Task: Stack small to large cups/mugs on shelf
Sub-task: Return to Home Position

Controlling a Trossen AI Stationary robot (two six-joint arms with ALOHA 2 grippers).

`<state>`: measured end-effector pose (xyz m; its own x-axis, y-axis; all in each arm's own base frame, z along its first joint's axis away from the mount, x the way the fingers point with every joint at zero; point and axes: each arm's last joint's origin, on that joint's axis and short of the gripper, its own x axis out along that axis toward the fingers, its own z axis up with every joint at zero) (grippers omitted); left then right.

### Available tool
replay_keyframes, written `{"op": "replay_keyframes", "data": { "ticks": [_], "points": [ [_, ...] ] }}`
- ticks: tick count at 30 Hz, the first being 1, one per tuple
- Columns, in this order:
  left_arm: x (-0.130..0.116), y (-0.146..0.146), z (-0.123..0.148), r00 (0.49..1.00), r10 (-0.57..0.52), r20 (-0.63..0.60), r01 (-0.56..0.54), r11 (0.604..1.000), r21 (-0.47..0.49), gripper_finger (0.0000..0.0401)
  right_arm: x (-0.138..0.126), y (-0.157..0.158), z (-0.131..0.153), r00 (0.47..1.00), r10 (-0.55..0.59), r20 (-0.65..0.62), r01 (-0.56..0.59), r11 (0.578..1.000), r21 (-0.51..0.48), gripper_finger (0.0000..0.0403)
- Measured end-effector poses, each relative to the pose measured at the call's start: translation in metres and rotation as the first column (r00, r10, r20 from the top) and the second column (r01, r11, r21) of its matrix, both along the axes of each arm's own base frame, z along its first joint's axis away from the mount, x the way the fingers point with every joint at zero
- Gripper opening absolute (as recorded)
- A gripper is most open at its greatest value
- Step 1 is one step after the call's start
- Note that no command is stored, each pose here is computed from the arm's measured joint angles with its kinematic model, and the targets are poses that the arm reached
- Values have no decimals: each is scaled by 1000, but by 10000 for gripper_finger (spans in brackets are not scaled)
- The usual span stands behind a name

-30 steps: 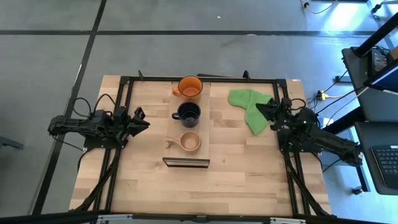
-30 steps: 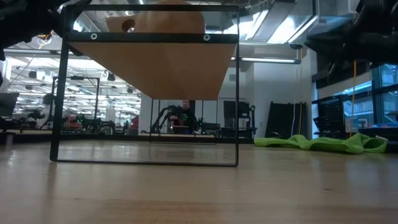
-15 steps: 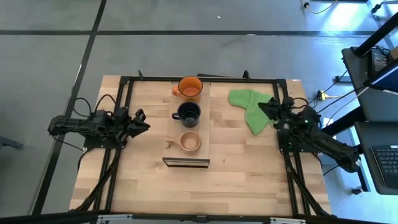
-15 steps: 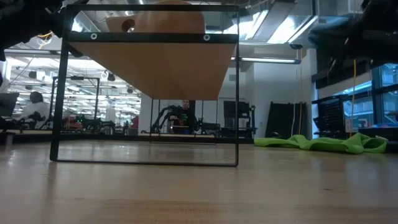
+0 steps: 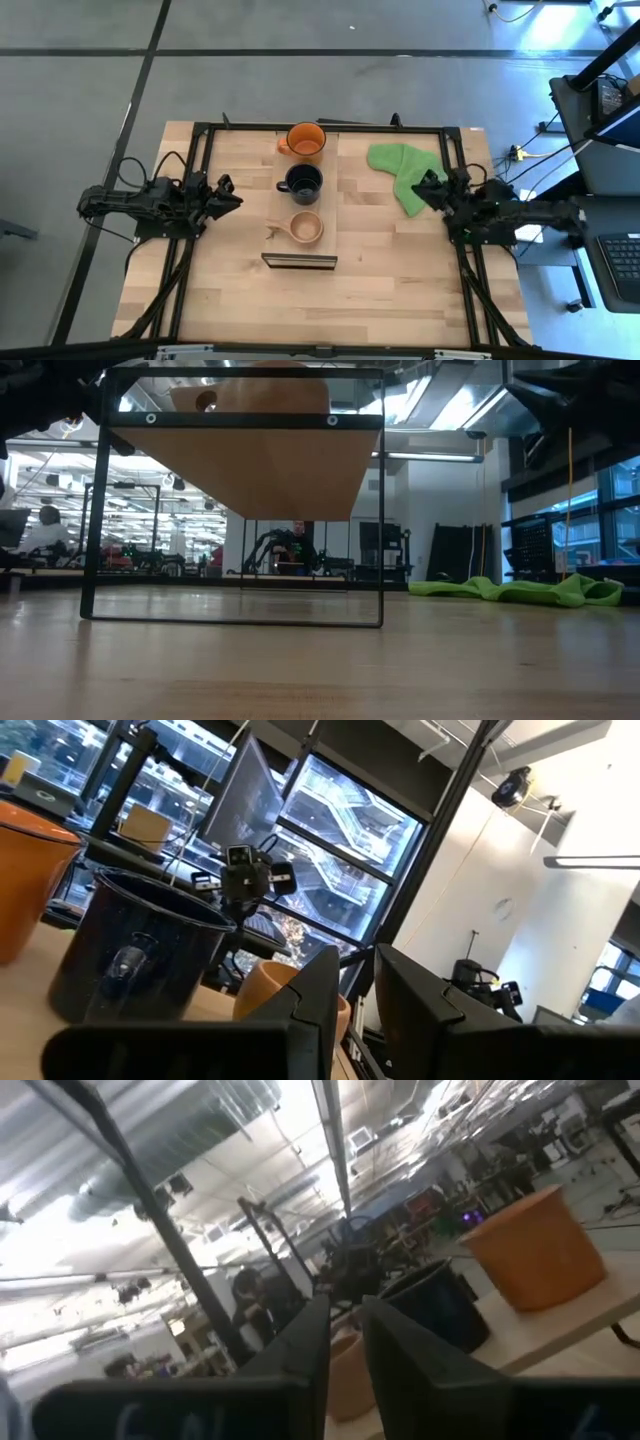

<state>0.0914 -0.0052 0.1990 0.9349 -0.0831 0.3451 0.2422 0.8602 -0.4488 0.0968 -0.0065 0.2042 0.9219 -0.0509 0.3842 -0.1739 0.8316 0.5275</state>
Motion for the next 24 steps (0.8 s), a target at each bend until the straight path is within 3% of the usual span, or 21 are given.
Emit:
{"op": "replay_keyframes", "data": {
  "ticks": [6, 18, 24],
  "points": [
    [0, 0, 0, 1000, 1, 0, -1, 1000, 0, 63, -1, 8, -1, 1000, -27, -7, 26, 997, -74, 65],
    [0, 0, 0, 1000, 7, 5, -7, 1000, 18, 63, -7, 7, -2, 1000, -13, -2, 12, 997, -76, 65],
    [4, 0, -13, 990, 30, -136, -25, 999, 39, 63, -5, 7, -6, 998, -33, -53, 27, 994, -106, 65]
  ]
}}
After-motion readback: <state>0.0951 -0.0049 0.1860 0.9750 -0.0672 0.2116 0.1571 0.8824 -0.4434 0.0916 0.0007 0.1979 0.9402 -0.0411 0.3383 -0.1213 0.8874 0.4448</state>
